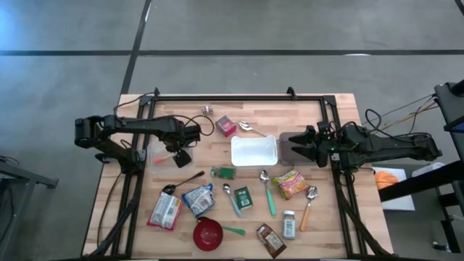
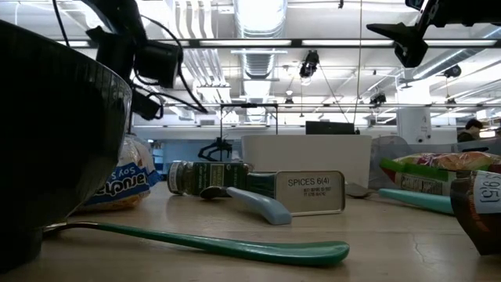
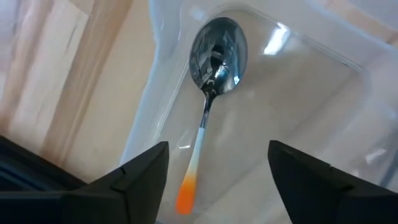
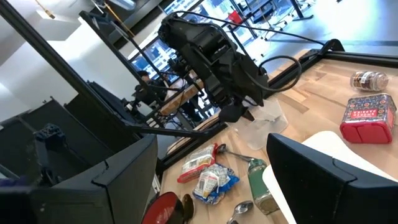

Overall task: Pick & Place Food Item
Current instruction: Put the green noodle pack into the black bin

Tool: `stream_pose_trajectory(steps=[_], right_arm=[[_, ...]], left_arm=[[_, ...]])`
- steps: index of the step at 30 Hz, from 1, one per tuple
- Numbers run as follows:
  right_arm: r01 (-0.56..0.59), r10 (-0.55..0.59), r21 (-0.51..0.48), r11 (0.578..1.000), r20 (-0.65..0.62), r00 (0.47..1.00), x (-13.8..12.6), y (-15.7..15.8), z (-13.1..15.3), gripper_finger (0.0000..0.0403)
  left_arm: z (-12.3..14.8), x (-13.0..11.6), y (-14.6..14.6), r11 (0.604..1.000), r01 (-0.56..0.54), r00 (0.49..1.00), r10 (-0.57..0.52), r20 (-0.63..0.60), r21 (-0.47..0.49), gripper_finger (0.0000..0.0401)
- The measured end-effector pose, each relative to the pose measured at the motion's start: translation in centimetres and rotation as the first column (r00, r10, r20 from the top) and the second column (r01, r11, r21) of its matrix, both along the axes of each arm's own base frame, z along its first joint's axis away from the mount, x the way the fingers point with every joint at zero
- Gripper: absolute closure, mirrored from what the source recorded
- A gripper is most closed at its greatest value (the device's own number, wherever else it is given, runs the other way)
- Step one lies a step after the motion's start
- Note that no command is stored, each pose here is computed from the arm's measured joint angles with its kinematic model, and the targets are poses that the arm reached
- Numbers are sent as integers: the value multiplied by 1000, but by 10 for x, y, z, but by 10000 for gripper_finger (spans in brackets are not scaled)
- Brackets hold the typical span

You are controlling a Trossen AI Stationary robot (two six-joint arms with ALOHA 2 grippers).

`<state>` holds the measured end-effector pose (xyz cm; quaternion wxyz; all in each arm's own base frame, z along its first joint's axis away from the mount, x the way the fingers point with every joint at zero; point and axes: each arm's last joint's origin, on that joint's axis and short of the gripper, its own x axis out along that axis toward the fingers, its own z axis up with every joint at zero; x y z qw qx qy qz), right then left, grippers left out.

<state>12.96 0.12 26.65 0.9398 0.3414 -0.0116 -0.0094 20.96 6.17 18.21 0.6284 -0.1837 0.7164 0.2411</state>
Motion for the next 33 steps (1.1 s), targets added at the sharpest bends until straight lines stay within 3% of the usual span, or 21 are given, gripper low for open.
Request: stream_pose_trajectory(steps=[10, 18, 26, 33], right_arm=[[0, 0, 0, 1000, 0, 1000, 0, 0, 0, 102], [2, -2, 8, 1000, 1, 1000, 0, 0, 0, 102], [3, -5, 149, 989, 13, 1000, 0, 0, 1, 102], [7, -6, 241, 970, -6, 1000, 2, 0, -1, 102]], left_arm=[[24, 6, 1, 1000, 3, 1000, -4, -11, -21, 95], [55, 23, 1, 1000, 10, 996, -11, 92, 8, 95], [95, 43, -12, 996, 73, 967, -82, 242, 49, 95], [106, 50, -27, 995, 82, 951, -95, 293, 54, 94]])
